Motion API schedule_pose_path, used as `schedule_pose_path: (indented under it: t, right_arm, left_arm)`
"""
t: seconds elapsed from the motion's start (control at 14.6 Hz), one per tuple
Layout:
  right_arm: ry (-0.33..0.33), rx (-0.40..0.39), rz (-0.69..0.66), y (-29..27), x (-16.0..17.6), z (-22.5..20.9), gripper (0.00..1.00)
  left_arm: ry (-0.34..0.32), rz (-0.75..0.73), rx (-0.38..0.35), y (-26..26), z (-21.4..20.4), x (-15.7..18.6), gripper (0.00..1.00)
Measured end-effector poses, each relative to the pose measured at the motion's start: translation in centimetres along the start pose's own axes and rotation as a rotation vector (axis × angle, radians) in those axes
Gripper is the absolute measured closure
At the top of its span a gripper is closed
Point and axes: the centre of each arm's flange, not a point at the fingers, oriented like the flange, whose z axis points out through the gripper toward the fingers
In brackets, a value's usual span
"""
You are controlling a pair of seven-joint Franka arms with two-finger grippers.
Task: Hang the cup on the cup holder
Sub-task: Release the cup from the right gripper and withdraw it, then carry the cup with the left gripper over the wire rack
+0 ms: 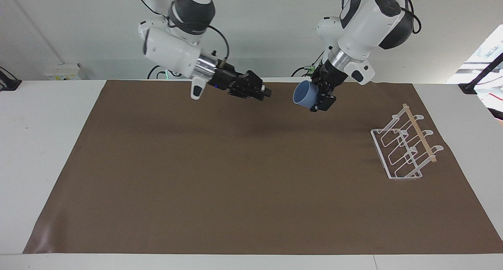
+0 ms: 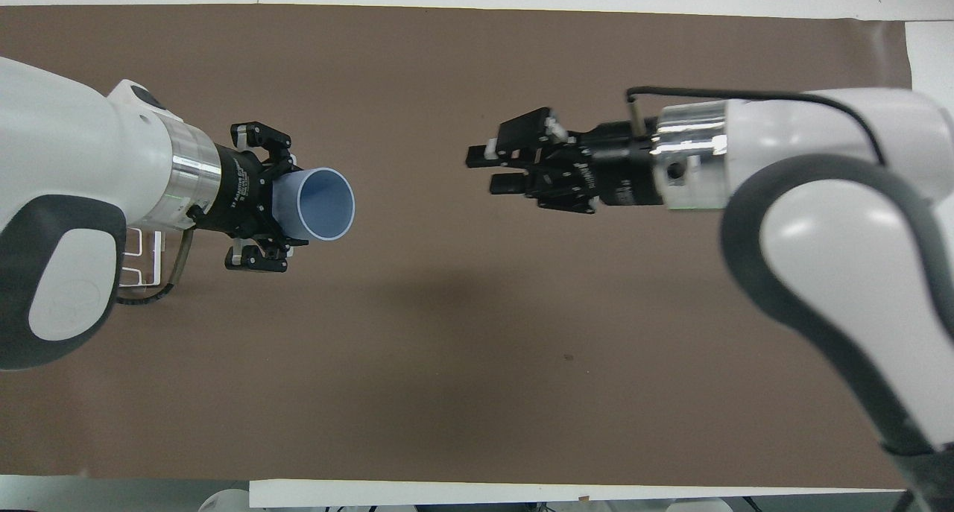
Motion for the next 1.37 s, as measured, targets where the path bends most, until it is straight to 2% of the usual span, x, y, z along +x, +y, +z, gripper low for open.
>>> schedule_pose_path:
  t: [0.14,0.21,0.27,0.41,0.55,0.62,0.75,0.89,1.03,1.16,1.23,1.37]
  right_arm:
    - [0.029,-0.064,-0.057,4.0,2.9,-7.5,0.20]
    - [0.054,-0.123,-0.085,6.1,3.9,-10.1,0.07]
    - [0.081,-0.206,-0.111,7.9,4.6,-12.2,0.01]
    - [0.110,-0.369,-0.161,10.1,5.2,-14.5,0.00]
    - [0.110,-0.517,-0.199,10.9,5.0,-15.6,0.01]
    - [0.114,-0.615,-0.224,10.9,4.9,-16.3,0.01]
    - [0.099,-0.818,-0.272,9.9,4.2,-17.6,0.00]
    - [0.061,-0.953,-0.285,8.4,3.0,-18.9,0.00]
    - [0.026,-1.021,-0.267,7.2,1.6,-20.3,0.00]
    - [-0.026,-1.043,-0.235,6.3,-0.1,-21.4,0.00]
    - [-0.046,-1.048,-0.222,6.2,-0.8,-21.6,0.00]
    - [-0.052,-1.074,-0.221,6.0,-1.3,-21.8,0.00]
  left_arm:
    - [0.117,0.016,-0.029,0.8,-0.2,2.5,0.23]
    - [0.202,0.040,-0.033,0.9,0.1,3.4,0.23]
    - [0.299,0.071,-0.033,1.1,0.7,4.2,0.23]
    - [0.510,0.143,-0.007,1.7,2.9,5.5,0.23]
    - [0.737,0.228,0.051,2.4,6.4,6.5,0.23]
    - [0.858,0.269,0.085,2.8,8.1,7.1,0.23]
    - [1.087,0.333,0.128,3.7,10.2,8.7,0.23]
    - [1.279,0.390,0.141,4.2,11.1,10.4,0.23]
    - [1.454,0.430,0.134,4.5,12.0,12.2,0.23]
    - [1.632,0.437,0.099,5.6,13.2,14.6,0.23]
    - [1.699,0.434,0.086,6.2,14.1,15.9,0.23]
    - [1.785,0.427,0.064,7.2,15.7,18.1,0.23]
